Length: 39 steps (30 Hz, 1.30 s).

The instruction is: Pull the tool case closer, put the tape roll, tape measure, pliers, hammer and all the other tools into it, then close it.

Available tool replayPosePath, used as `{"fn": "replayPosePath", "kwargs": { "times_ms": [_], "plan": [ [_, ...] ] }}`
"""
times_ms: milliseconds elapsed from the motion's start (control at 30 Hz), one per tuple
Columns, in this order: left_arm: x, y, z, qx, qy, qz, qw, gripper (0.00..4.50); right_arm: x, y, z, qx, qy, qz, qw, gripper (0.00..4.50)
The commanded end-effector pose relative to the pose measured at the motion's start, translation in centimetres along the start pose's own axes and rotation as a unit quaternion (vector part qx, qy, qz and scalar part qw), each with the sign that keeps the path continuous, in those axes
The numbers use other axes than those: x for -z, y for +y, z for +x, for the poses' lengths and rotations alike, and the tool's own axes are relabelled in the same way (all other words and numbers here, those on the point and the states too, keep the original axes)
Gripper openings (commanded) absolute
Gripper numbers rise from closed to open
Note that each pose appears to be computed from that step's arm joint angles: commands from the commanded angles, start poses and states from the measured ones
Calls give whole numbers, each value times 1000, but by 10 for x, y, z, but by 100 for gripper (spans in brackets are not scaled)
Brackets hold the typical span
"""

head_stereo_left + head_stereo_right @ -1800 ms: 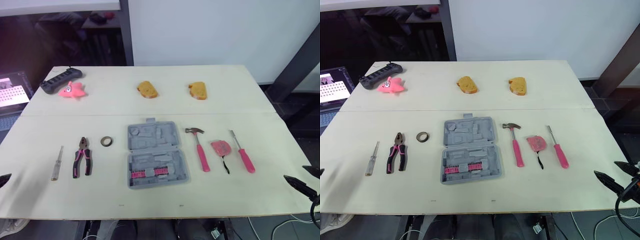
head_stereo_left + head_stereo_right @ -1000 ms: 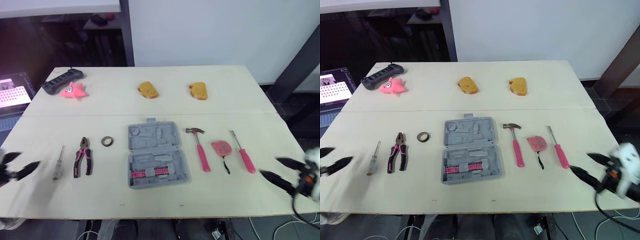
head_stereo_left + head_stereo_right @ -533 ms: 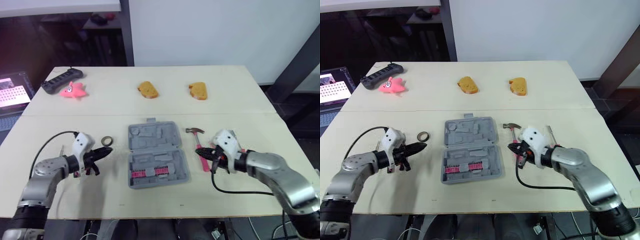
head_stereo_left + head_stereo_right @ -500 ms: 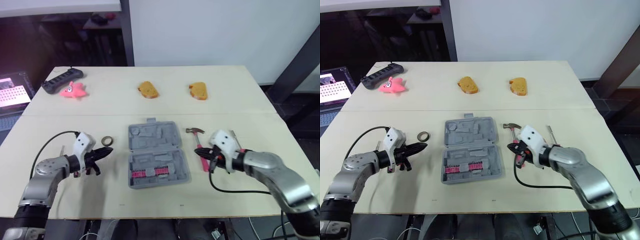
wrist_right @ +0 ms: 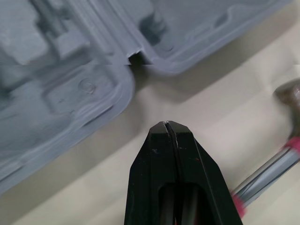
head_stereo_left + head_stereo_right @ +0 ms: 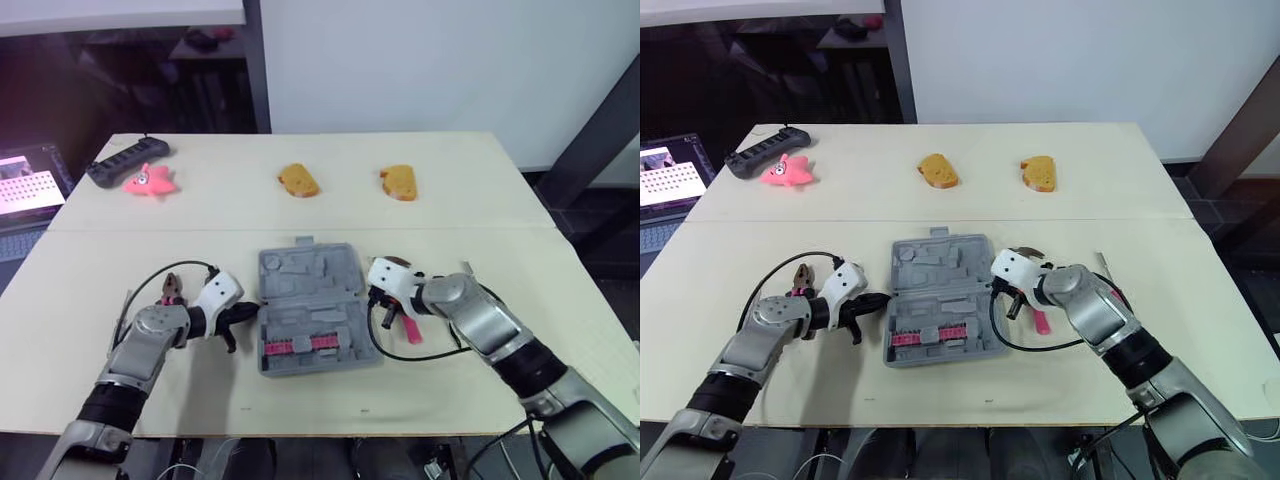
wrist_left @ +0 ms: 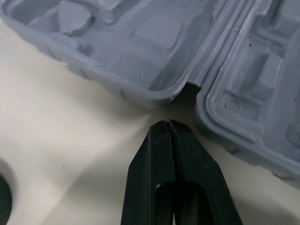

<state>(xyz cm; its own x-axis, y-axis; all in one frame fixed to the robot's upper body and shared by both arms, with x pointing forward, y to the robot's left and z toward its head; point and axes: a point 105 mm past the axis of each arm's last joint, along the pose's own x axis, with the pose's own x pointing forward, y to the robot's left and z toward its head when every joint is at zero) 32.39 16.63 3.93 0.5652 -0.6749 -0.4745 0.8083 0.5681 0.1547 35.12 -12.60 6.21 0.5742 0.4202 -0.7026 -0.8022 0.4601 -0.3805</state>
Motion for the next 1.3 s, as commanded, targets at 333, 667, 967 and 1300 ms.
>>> {"fn": "replayPosePath", "kwargs": {
  "times_ms": [333, 667, 967, 1300],
  "plan": [
    [10, -25, 1, 56, 15, -1, 998, 2, -19, 68, -5, -136, -12, -32, 990, 0],
    [39, -45, -41, 76, 57, -26, 995, 2, -31, 100, -6, -143, -28, -10, 989, 0],
    [54, -51, -57, 64, 73, -46, 994, 2, -27, 114, -10, -157, -15, -3, 987, 0],
    [51, -58, -48, 73, 63, -48, 994, 2, -28, 113, -13, -151, -11, 0, 988, 0]
  ]
}}
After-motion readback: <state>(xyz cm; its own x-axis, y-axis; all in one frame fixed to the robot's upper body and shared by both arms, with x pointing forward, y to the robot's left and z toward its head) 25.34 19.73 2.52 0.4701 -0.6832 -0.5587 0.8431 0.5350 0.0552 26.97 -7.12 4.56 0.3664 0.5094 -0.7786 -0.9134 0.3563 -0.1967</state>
